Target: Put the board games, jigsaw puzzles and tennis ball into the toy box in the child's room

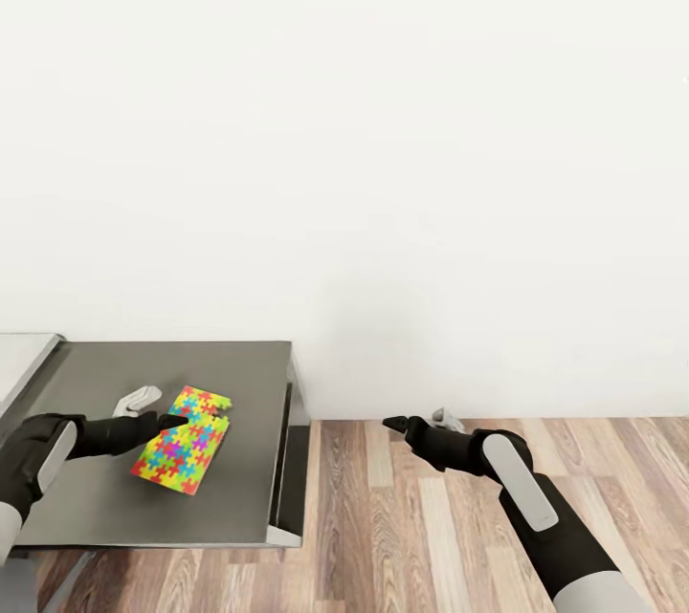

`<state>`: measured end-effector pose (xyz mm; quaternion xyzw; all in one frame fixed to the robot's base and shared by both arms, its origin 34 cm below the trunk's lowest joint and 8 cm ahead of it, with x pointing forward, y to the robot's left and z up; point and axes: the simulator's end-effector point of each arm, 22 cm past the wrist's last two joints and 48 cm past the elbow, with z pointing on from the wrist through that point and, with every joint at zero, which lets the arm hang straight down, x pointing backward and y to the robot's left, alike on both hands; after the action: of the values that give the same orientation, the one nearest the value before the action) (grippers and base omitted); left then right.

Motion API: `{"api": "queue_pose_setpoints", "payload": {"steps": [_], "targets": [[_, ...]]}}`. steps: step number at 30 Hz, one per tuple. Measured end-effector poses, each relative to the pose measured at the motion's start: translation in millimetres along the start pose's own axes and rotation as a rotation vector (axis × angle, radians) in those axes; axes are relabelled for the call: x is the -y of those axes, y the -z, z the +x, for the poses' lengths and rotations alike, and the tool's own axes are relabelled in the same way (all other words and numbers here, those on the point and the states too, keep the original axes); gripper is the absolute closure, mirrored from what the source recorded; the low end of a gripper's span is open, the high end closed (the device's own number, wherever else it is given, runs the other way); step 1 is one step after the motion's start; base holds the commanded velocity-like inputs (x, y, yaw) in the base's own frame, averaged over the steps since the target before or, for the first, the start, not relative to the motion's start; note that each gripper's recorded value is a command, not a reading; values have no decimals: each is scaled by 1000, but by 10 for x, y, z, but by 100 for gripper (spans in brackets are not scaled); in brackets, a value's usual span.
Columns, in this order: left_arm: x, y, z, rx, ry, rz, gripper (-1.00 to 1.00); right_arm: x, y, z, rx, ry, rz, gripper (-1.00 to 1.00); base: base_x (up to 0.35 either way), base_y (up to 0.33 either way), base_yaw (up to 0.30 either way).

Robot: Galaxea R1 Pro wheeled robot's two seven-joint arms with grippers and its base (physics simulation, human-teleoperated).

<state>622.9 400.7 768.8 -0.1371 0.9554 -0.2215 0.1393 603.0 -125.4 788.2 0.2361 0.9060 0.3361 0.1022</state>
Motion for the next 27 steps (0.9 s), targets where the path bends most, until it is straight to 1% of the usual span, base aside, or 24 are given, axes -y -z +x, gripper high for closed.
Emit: {"api": "queue_pose_setpoints", "payload": {"steps": [1,6,7,8,17,20,27], "targets": [[17,-9,3,0,5,6,-100,-1,-1,1,0,0,0,-100,0,-133,0],[-5,2,-1,0,-1,-2,-100,-10,-4,5,-1,-1,-2,-100,0,-189,0],[1,-1,3,-1,4,1,-100,-10,-5,6,-1,-1,-2,-100,0,-52,0],[66,-44,22,-3,-2,11,-100,-20,-5,5,0,0,-3,-100,0,-27,0],[63,-26,15,-4,3,14,-100,-22,-6,6,-1,-1,-4,-100,0,-17,0],[27,-11,-1,0,-2,5,-100,-23,-10,12,-2,-2,-5,-100,0,-205,0],[22,-8,0,0,1,6,-100,-26,-12,15,-2,-2,-5,-100,0,-164,0]]}}
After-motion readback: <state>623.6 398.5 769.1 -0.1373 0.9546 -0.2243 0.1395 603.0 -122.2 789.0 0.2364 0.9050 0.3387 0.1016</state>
